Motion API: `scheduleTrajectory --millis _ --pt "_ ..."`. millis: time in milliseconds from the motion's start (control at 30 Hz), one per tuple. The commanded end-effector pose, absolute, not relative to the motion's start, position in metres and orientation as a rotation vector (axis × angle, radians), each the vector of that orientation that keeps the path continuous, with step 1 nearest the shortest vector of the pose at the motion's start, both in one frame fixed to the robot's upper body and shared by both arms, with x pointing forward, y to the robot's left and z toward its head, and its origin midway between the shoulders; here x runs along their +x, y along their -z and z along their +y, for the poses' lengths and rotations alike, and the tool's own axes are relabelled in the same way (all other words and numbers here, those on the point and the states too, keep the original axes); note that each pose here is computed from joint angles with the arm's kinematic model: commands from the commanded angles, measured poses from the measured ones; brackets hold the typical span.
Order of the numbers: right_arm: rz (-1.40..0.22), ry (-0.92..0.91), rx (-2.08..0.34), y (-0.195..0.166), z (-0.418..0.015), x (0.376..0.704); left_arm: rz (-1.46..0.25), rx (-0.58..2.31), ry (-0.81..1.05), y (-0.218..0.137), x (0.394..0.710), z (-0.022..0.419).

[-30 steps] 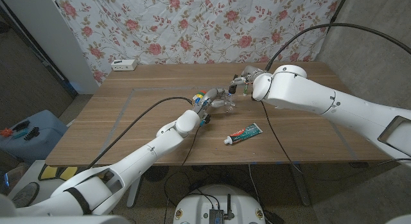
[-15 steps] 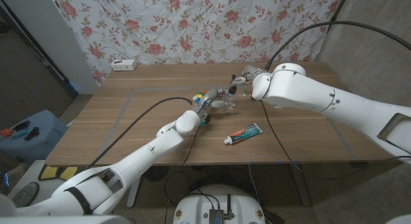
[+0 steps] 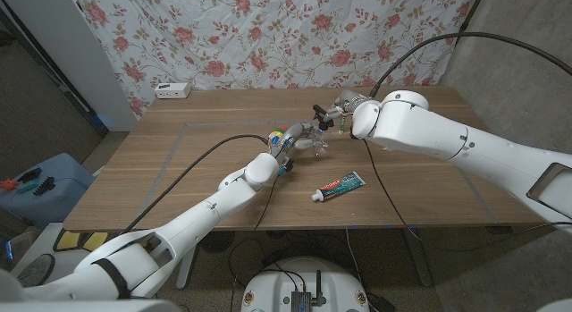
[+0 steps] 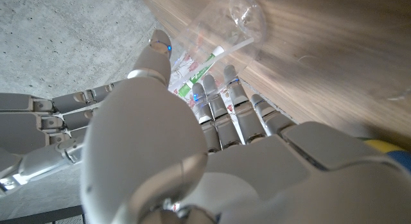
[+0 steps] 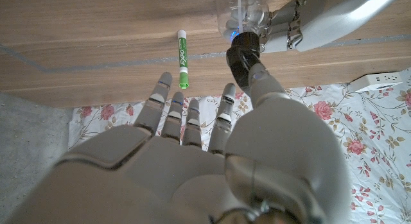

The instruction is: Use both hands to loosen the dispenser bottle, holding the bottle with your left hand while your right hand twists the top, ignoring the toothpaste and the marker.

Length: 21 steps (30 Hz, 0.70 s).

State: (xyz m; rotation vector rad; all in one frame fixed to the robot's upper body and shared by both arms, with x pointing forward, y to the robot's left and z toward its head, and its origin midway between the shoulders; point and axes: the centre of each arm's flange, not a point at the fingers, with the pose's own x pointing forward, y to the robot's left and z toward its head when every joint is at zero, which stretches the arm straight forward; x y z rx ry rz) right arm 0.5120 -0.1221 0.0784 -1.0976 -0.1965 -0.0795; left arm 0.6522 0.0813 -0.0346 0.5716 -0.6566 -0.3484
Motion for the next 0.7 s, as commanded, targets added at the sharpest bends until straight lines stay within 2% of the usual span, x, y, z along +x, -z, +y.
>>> scheduleTrajectory --millis 33,700 --pt "-0.229 0.059 -1.050 -0.077 -0.128 0.517 -0.655 0.573 0.355 0.033 0.654 0.079" --pt "-0.272 0.038 -0.967 -0.072 -0.139 0.523 -0.649 0.570 0.346 0.035 0.652 0.079"
